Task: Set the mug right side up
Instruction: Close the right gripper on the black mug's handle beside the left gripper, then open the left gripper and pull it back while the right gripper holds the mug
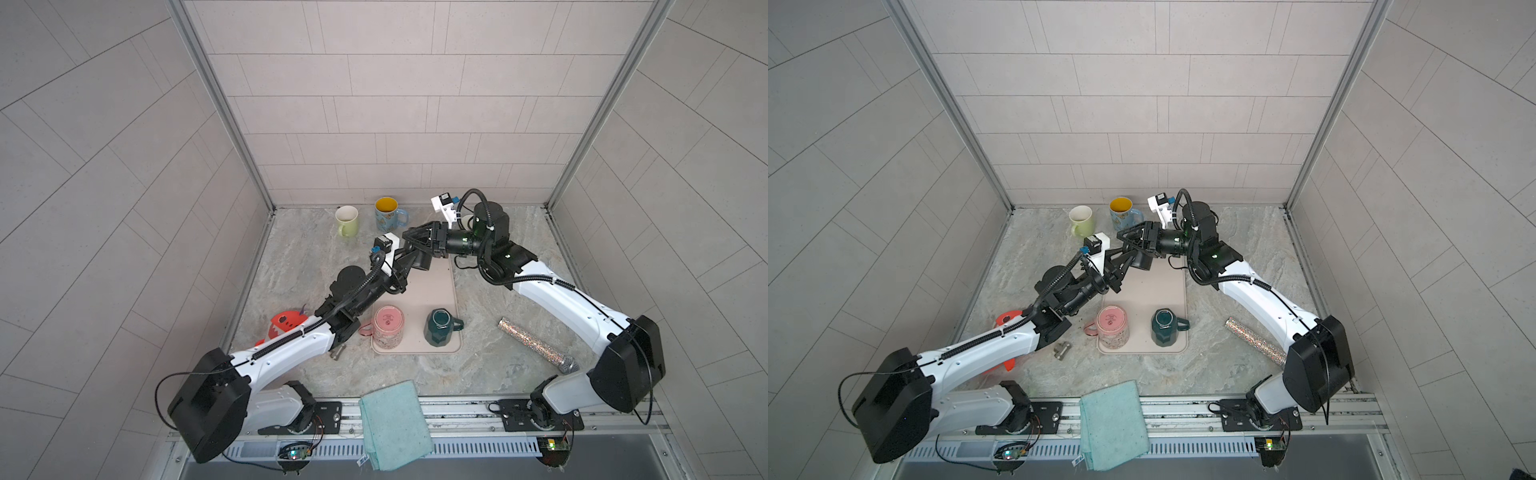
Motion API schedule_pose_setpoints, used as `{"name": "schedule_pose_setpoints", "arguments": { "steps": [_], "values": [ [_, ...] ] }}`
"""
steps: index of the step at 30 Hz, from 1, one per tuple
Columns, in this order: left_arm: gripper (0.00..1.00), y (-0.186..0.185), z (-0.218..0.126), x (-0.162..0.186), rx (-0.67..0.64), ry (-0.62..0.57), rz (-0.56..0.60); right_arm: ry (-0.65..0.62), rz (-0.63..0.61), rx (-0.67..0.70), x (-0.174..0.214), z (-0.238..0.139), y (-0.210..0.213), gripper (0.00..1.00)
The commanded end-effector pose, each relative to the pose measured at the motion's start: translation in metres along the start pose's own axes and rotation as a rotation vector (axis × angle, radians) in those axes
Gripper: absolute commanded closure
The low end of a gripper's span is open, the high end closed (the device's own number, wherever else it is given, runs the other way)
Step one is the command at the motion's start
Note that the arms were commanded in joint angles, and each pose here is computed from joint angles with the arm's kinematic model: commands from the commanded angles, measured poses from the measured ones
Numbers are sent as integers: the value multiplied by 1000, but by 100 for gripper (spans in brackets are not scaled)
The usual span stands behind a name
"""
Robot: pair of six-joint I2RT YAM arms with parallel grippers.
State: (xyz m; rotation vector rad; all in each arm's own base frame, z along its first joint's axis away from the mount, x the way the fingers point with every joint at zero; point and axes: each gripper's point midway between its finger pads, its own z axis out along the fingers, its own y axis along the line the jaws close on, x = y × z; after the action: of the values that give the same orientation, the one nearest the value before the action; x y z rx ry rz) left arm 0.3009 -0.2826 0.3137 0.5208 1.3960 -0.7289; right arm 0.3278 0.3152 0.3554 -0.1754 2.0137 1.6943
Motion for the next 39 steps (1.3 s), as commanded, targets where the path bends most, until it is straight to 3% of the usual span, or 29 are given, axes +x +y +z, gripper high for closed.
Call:
{"name": "schedule_pose_setpoints", "arguments": {
  "steps": [1, 9, 12, 14, 23, 30, 39],
  "values": [
    [100, -12, -9, -54, 38, -190, 44, 1, 4, -10, 1, 3, 1, 57],
    [100, -15, -11, -54, 47, -187, 44, 9, 22, 7, 2, 7, -10, 69],
    [100, -16, -11, -52, 48, -180, 46, 13, 24, 14, 4, 8, -14, 84],
    [100, -15, -11, -52, 47, -178, 47, 16, 25, 22, 5, 8, -16, 100],
    [99, -8, -11, -49, 3, -134, 34, 4, -41, 67, 6, 3, -20, 100],
    [62, 1, -18, -49, -55, -84, 28, -8, -106, 56, -3, 2, -14, 100],
    [46, 32, -43, -44, -245, -3, 27, -52, -206, 95, -36, -4, -31, 100]
  ]
}}
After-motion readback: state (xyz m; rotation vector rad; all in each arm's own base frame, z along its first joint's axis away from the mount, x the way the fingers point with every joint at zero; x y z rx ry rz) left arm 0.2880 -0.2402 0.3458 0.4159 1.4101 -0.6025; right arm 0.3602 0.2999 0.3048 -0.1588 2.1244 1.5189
